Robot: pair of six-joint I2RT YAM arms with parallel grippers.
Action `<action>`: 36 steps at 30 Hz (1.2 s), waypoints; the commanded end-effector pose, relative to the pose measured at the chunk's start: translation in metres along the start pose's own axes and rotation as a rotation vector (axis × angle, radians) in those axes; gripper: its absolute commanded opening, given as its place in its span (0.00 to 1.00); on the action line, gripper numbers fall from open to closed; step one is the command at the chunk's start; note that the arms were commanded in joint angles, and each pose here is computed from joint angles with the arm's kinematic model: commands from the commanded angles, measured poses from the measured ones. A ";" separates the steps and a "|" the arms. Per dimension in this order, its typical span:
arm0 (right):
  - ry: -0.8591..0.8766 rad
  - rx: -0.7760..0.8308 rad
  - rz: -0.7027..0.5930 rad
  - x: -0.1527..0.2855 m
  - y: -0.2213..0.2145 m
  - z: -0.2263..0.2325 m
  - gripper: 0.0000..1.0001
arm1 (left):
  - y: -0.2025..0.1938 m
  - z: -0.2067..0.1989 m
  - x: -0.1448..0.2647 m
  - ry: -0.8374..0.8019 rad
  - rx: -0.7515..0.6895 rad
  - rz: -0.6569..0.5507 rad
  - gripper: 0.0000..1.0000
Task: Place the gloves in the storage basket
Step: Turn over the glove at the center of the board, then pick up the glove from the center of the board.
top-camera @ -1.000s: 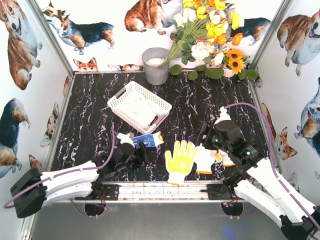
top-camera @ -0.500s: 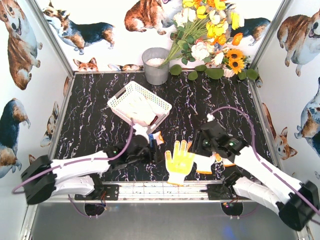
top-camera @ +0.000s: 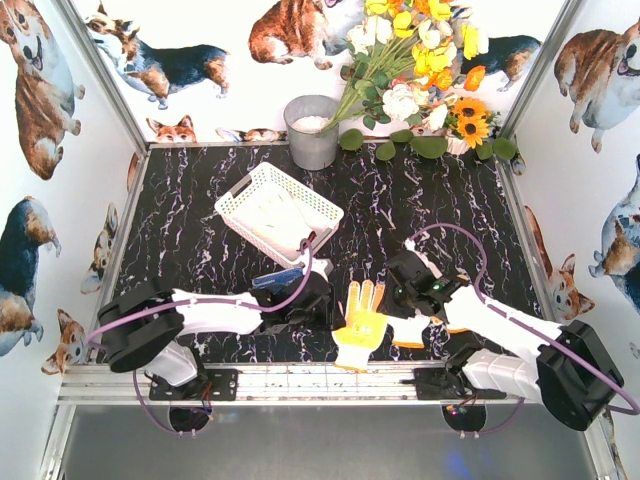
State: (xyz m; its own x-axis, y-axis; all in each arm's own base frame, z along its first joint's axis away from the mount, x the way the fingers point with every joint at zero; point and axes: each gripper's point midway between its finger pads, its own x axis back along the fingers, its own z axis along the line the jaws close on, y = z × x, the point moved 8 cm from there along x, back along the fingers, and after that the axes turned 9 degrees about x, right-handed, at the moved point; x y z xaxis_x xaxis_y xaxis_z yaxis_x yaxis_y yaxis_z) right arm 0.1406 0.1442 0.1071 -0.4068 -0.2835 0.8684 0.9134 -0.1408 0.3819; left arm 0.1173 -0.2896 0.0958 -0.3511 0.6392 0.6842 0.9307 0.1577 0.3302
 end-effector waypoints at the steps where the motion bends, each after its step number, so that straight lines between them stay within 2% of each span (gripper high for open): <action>1: -0.002 -0.021 -0.129 -0.011 0.017 0.002 0.22 | 0.004 -0.010 -0.008 -0.021 0.000 -0.018 0.30; 13: 0.007 0.005 -0.062 -0.043 0.022 0.011 0.21 | 0.000 0.031 -0.011 0.176 0.026 -0.054 0.30; 20: 0.023 0.017 -0.059 -0.043 0.031 0.021 0.22 | 0.004 0.045 -0.001 0.254 0.039 -0.090 0.31; 23: 0.049 0.036 -0.069 -0.025 0.036 0.026 0.32 | 0.009 0.032 0.001 0.221 0.021 -0.087 0.42; 25: 0.052 0.046 -0.085 -0.006 0.040 0.027 0.39 | 0.016 0.018 0.006 0.196 -0.002 -0.093 0.54; 30: 0.022 0.036 -0.177 0.047 0.049 0.010 0.58 | 0.046 -0.024 0.035 0.108 -0.062 -0.189 0.76; 33: -0.061 -0.025 -0.186 0.070 0.052 -0.014 0.68 | 0.068 -0.027 0.058 0.118 -0.094 -0.238 0.88; 36: -0.239 -0.102 -0.158 0.086 0.052 -0.043 0.78 | 0.096 -0.017 0.087 0.159 -0.122 -0.267 0.97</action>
State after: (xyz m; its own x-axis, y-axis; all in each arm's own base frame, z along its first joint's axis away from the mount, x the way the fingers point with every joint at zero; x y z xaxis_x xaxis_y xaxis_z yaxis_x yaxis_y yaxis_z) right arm 0.1696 0.1119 0.1855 -0.6064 -0.2426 0.7572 0.7931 -0.2523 0.5544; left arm 0.1546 -0.2698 0.1748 -0.5499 0.5411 0.6362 0.8270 0.2458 0.5057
